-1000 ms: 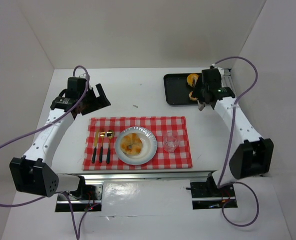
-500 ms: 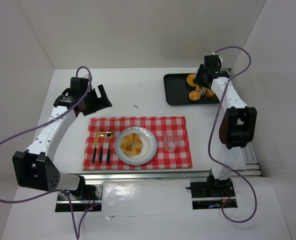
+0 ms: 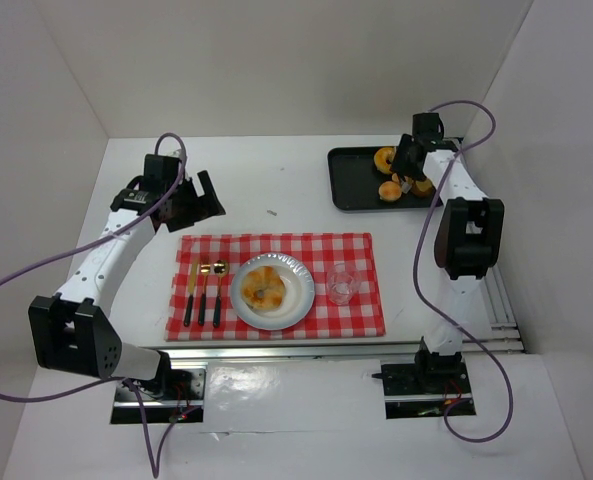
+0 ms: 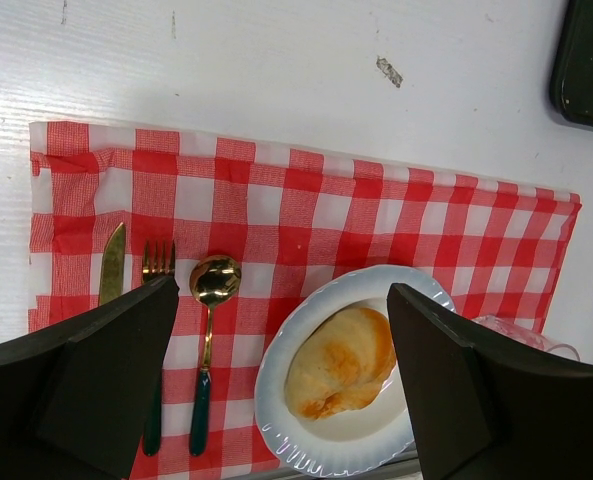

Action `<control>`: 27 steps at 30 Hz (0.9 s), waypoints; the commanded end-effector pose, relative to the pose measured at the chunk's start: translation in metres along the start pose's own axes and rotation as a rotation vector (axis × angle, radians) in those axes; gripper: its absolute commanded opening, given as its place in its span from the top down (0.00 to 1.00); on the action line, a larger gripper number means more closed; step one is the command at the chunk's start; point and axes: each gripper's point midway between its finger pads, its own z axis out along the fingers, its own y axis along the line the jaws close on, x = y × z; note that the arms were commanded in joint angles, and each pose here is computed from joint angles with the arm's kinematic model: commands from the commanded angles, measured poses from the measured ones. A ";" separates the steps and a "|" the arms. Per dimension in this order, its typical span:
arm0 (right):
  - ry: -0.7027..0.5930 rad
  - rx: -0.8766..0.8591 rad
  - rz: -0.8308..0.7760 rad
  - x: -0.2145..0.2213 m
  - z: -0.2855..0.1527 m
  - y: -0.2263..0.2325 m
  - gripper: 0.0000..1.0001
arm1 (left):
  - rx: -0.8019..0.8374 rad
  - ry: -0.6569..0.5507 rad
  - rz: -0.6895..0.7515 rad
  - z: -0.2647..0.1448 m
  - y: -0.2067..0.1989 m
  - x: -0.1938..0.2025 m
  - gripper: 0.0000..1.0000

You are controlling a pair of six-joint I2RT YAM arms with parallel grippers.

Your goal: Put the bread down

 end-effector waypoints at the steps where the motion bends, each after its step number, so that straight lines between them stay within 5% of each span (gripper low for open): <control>1: -0.051 -0.051 0.010 -0.025 -0.005 0.001 0.43 | 0.028 -0.036 0.021 -0.004 -0.007 -0.013 0.01; 27: 0.039 -0.192 -0.041 -0.021 0.001 0.012 0.51 | 0.007 -0.037 0.020 0.001 -0.004 -0.015 0.01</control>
